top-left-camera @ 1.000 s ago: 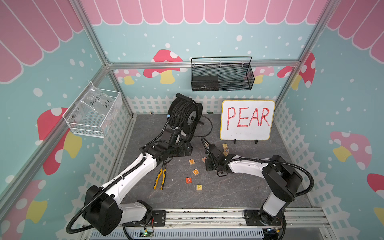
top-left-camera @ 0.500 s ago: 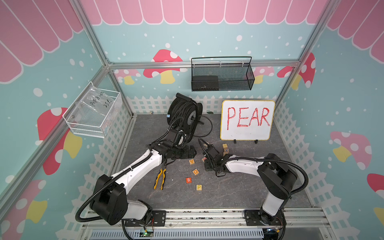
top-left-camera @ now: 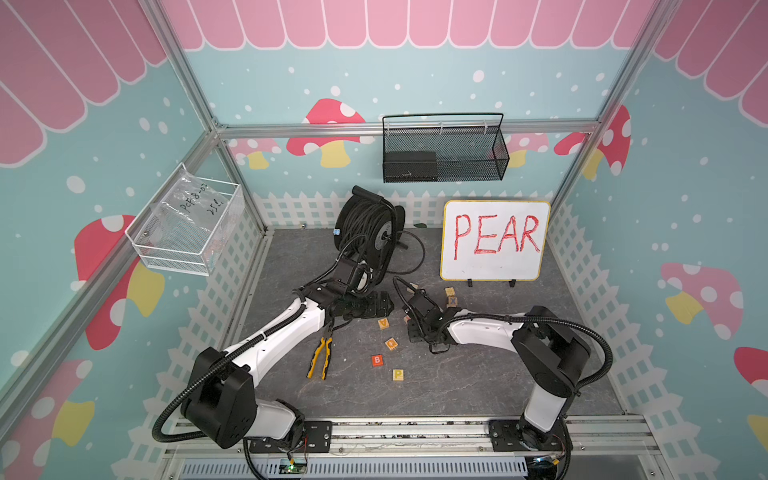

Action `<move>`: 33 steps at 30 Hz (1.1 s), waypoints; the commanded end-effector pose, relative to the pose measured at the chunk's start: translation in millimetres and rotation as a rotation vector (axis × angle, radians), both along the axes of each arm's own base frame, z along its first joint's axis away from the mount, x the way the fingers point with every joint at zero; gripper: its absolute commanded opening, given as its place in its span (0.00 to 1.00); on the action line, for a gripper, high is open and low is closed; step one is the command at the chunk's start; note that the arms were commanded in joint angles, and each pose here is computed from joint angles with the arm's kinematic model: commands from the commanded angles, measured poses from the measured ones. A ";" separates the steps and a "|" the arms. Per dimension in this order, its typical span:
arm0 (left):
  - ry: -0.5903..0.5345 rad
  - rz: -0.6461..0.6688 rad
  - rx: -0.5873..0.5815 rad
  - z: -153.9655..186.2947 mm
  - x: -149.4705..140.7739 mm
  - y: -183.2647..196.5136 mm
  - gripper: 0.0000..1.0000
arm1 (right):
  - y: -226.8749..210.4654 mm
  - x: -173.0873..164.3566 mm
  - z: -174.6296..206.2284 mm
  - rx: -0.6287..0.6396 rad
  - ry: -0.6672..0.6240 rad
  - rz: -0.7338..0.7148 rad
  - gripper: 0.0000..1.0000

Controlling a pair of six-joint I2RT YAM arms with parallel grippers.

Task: Spell the uppercase word “pear” with letter blocks
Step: Pick up the letter block from the center of the board, then place the letter block at the center of the board.

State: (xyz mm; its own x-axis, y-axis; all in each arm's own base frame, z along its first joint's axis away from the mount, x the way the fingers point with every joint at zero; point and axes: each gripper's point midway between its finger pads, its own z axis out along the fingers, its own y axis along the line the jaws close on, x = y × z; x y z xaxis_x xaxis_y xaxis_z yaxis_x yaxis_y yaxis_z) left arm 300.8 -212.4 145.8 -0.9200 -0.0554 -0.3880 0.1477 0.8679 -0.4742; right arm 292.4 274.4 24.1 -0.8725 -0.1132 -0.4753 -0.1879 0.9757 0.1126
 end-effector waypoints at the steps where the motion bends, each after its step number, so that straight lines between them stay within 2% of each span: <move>1: -0.010 0.006 -0.029 10.3 3.6 -1.7 0.99 | 1.1 1.6 21.2 0.028 -0.037 -0.030 0.28; 10: -0.016 0.012 -0.074 17.1 -0.8 -4.3 0.99 | -1.4 -24.9 24.1 0.090 -0.022 -0.066 0.26; 24: -0.031 0.047 -0.118 25.7 -4.8 -2.5 0.99 | 7.8 -98.2 10.7 0.146 0.038 -0.101 0.24; 33: -0.017 0.073 -0.149 25.4 -1.1 1.0 0.99 | 3.2 -128.4 0.9 0.105 0.060 -0.142 0.24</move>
